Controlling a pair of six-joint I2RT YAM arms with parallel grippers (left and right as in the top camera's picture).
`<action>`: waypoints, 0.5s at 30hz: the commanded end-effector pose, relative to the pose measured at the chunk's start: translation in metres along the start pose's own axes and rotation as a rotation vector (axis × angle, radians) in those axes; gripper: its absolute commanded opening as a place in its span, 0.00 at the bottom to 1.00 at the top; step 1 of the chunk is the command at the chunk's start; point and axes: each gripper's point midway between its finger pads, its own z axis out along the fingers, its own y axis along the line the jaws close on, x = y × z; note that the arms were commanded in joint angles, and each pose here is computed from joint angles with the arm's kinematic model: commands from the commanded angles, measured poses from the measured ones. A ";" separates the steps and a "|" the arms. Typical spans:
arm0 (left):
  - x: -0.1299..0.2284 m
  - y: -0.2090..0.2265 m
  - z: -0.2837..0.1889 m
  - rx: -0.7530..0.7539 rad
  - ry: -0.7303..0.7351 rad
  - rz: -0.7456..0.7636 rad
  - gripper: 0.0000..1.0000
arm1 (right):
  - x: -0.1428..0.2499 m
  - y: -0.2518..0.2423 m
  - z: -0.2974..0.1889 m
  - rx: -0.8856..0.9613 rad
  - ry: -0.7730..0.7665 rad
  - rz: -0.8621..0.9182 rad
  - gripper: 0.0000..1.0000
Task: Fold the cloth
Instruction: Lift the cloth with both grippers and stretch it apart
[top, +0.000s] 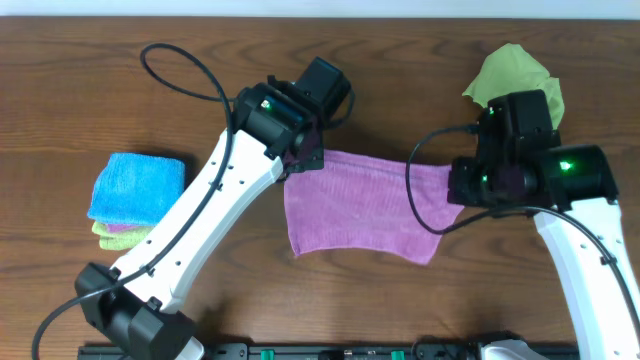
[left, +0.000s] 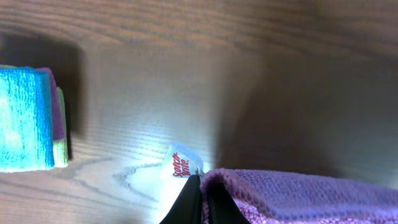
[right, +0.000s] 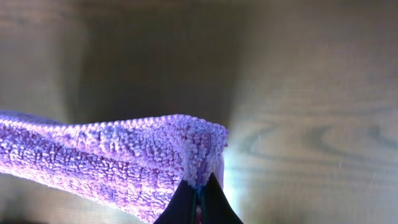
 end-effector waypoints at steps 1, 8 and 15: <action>-0.018 0.010 -0.004 -0.045 -0.077 -0.027 0.06 | -0.014 -0.008 0.005 0.050 -0.048 0.004 0.01; -0.030 0.002 0.022 -0.053 -0.097 -0.033 0.06 | -0.035 -0.005 0.040 0.060 -0.028 0.001 0.01; -0.039 -0.003 0.066 -0.073 -0.089 -0.010 0.06 | -0.065 -0.005 0.068 0.083 -0.083 -0.027 0.01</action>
